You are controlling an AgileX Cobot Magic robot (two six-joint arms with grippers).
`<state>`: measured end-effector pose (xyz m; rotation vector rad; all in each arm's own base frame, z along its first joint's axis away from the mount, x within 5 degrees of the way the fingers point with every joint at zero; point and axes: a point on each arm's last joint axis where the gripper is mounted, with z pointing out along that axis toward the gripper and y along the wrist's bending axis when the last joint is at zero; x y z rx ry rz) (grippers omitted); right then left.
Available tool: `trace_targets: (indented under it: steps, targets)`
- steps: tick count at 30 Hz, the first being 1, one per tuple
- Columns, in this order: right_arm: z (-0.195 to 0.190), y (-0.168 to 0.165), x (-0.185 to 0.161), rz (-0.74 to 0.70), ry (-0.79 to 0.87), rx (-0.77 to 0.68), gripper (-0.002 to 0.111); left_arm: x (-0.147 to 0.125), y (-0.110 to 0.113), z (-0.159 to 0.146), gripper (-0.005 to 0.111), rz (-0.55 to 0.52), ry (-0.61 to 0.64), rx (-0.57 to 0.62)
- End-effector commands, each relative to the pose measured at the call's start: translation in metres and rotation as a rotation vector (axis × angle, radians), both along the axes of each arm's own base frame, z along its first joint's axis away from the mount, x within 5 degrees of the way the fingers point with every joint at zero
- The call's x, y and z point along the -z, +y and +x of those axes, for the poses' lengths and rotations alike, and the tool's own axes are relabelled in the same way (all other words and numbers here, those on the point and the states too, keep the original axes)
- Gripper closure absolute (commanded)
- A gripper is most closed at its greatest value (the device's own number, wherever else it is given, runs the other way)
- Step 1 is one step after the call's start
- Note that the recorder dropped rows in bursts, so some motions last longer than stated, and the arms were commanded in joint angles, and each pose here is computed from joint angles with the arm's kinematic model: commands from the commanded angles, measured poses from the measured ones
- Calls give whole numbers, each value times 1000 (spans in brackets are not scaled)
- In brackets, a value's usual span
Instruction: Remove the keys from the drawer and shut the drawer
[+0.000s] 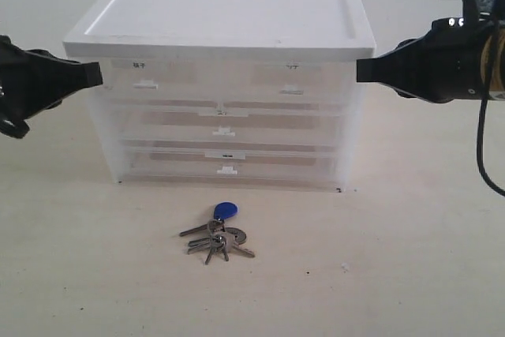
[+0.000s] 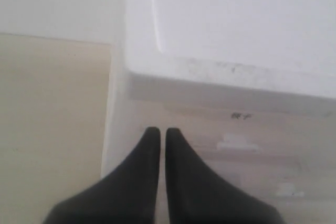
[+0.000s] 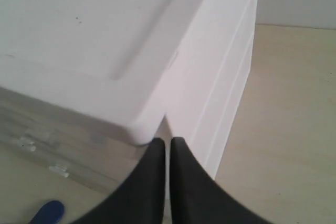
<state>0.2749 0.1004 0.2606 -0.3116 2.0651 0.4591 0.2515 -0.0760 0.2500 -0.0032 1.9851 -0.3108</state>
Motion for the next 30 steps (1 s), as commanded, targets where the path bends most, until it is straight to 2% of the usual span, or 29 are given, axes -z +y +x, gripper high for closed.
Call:
trace_targets:
  steps: [1,4,8,10,13,17,20,25,30]
  targets:
    - [2,-9,-3,-41,-15,104,109,-8,23,3,102,-17,-59,-103]
    - [4,-15,-3,-55,-14,166,109,-8,43,11,102,-51,-70,-202]
    - [12,-7,-19,-9,-55,121,109,1,39,36,102,-50,-31,-184]
    - [20,-5,-19,-11,-55,119,109,6,35,48,102,-17,-24,-139]
    - [36,4,-4,-23,-16,72,109,17,25,63,102,-24,-31,-46]
    - [43,13,13,-12,33,8,109,28,13,68,102,-91,-34,57]
    - [41,18,11,16,33,-47,109,29,11,64,102,-109,-16,80]
    - [33,28,9,79,69,-171,109,41,10,30,102,-193,-19,107]
    - [24,32,10,67,117,-252,109,48,10,8,102,-228,-36,137]
